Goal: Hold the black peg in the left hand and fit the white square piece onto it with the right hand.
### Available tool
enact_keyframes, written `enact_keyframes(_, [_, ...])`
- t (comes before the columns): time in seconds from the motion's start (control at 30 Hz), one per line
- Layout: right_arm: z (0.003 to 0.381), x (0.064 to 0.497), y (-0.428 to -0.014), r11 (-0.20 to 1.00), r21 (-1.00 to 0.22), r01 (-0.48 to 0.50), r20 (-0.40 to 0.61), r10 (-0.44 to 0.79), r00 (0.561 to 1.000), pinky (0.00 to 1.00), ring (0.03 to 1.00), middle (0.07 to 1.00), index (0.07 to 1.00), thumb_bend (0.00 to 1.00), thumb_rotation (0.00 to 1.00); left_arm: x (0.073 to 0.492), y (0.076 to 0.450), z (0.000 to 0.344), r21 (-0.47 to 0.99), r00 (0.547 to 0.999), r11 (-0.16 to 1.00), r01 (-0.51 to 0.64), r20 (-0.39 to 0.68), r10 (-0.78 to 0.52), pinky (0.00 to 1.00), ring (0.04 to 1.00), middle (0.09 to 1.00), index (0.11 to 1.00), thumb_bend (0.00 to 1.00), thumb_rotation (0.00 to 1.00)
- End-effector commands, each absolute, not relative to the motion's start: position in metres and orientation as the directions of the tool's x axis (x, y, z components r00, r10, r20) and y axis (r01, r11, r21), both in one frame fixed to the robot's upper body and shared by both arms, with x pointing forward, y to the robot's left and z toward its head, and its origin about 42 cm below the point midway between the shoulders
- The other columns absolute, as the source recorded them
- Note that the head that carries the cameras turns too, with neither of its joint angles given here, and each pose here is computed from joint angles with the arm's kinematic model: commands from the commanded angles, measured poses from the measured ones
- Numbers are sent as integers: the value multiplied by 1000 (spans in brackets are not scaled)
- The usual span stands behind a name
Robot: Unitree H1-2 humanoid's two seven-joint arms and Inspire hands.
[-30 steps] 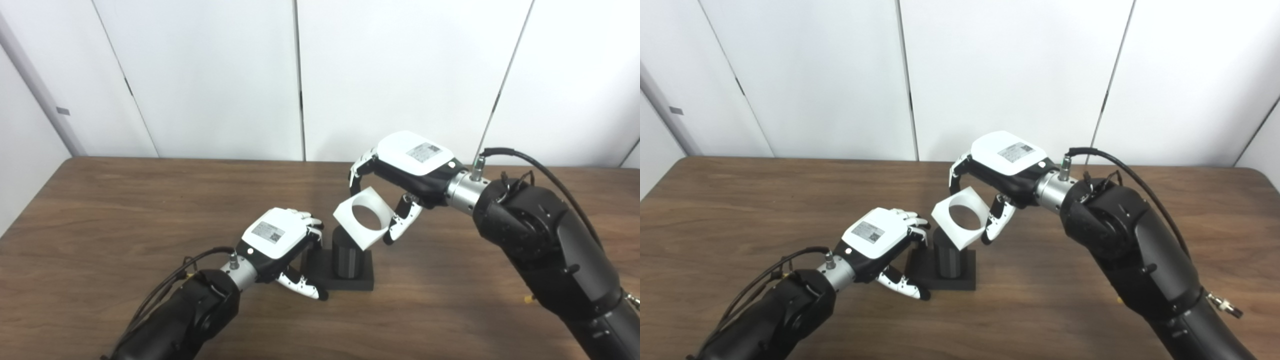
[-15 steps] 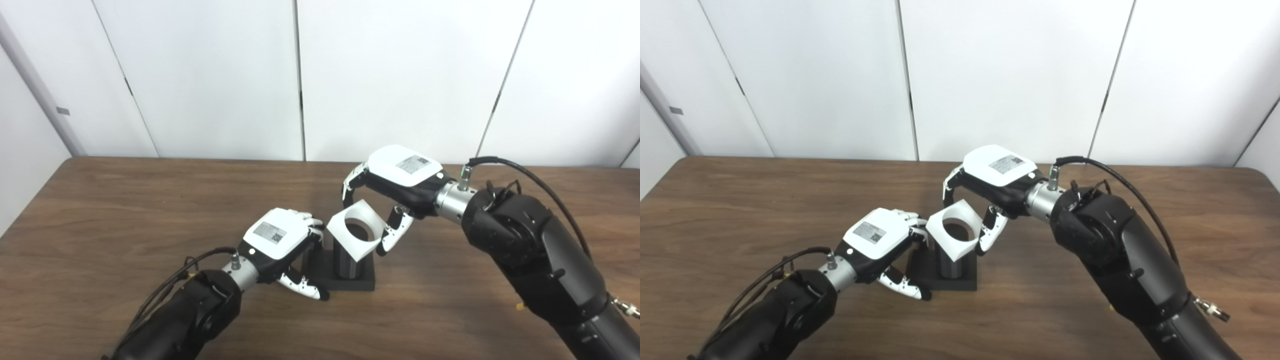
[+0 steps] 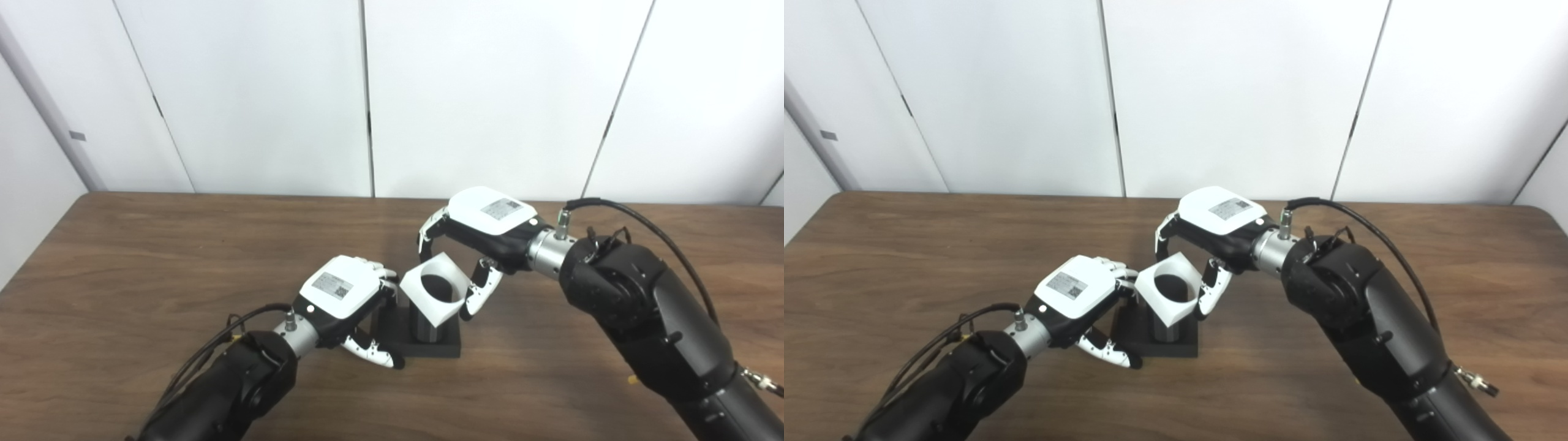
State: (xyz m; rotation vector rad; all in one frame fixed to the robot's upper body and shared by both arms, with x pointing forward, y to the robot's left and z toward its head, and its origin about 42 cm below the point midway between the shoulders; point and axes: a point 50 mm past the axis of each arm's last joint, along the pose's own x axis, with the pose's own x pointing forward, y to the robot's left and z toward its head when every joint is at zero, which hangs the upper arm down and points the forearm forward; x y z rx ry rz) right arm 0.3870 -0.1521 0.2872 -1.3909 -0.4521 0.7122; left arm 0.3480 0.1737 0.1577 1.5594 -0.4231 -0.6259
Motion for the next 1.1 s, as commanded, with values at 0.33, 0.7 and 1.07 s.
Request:
enact_keyframes(0.33, [298,394,-139,39,-987,-157,-85,701,708,871,819,753,476,520,132,320,168,115,933,712,-258,251,-358,-604,841,868,843,494,518,86])
enact_keyframes(0.7, [293,395,-132,-55,-974,-219,-197,682,704,892,841,797,577,665,236,320,168,115,933,712,-256,252,-358,-604,842,866,847,494,518,86])
enact_keyframes(1.07, [292,397,-141,-76,-958,-275,-257,650,715,897,874,868,776,968,372,323,171,116,934,721,-241,264,-357,-594,852,860,840,494,519,84])
